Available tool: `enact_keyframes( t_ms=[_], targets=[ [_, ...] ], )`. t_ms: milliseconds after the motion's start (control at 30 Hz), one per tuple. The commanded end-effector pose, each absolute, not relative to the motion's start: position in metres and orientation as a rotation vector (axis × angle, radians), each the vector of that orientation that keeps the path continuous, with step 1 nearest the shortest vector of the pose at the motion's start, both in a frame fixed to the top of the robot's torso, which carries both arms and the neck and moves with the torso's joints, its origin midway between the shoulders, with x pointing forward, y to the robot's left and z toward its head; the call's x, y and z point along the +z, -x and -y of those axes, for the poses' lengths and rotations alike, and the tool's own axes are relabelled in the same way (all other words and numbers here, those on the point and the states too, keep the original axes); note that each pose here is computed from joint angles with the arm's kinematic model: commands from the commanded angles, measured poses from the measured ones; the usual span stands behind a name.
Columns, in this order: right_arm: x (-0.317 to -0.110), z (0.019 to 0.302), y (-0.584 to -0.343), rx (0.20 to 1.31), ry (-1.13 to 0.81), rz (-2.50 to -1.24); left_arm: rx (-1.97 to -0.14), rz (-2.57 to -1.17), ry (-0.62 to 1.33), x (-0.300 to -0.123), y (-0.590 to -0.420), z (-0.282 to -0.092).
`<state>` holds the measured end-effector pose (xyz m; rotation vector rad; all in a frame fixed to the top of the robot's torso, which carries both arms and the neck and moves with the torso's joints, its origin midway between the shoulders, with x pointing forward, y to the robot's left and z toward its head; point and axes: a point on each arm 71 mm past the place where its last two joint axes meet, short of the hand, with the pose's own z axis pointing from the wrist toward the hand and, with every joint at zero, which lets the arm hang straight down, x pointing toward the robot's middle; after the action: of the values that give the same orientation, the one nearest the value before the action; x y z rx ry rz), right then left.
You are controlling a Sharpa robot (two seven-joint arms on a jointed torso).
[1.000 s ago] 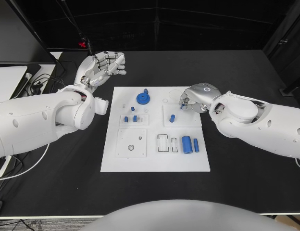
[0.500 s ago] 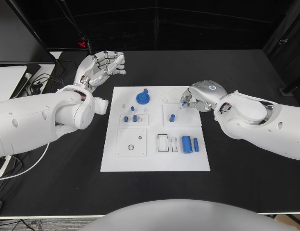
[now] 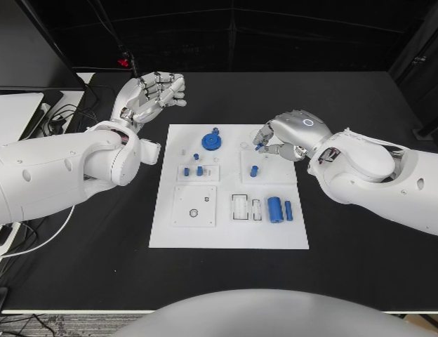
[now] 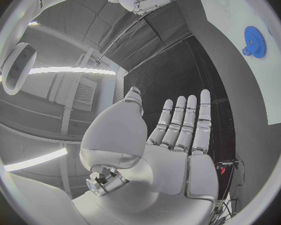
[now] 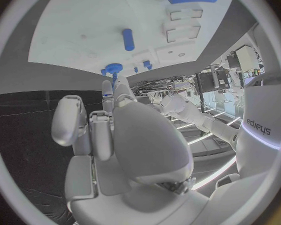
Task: Assemble the parts on the task board
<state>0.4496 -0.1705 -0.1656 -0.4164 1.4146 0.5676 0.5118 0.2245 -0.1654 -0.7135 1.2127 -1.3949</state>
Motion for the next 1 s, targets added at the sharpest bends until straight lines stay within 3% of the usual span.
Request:
enact_keyframes(
  t_ms=[33, 567, 1000],
  targets=[
    [-0.160, 0.156, -0.443, 0.635, 0.433, -1.383, -1.419, -1.168, 0.680, -0.161, -0.511, -0.224],
    [-0.162, 0.094, -0.427, 0.768, 0.543, -1.420, -1.424, -1.169, 0.678, -0.161, -0.511, -0.221],
    [-0.183, 0.067, -0.423, 0.806, 0.596, -1.489, -1.427, -1.169, 0.676, -0.161, -0.511, -0.220]
  ],
)
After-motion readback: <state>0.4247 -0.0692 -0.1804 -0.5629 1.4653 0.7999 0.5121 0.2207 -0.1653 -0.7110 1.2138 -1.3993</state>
